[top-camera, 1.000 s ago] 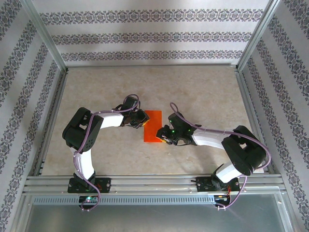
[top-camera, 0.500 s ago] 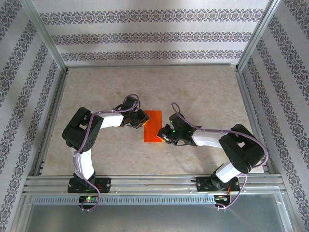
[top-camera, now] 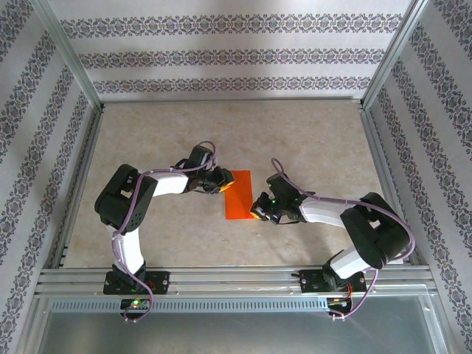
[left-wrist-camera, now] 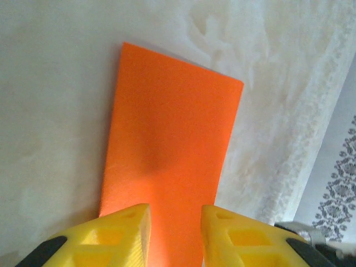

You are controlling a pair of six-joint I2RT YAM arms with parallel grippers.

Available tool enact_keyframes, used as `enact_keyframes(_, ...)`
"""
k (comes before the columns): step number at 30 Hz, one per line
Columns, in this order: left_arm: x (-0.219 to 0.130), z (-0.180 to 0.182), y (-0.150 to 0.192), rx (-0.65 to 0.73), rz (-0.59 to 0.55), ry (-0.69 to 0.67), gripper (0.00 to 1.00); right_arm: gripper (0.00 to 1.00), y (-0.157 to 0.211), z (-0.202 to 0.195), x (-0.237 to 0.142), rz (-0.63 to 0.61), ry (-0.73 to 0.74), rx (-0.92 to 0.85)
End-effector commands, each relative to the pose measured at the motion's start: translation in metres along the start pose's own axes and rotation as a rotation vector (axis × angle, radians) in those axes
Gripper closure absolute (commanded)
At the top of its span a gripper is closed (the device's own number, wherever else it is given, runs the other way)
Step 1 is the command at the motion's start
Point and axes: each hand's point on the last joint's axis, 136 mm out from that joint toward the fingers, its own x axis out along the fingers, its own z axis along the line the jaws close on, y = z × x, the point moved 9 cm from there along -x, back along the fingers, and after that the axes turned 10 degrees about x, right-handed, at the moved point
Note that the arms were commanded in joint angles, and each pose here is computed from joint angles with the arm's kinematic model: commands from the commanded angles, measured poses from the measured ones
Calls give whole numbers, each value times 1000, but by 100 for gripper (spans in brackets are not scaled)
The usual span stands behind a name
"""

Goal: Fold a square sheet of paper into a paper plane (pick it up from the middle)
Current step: Fold the triangle a second time at the center of the table.

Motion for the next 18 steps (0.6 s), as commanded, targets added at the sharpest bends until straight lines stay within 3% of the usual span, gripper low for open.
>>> enact_keyframes(1,-10,-12,-6,121,20,21,70,100,1,5,-10,52,13,-53)
enact_keyframes(18,13,16,0,100,158,-120,76,100,-2,24,-8,77,-38,-86)
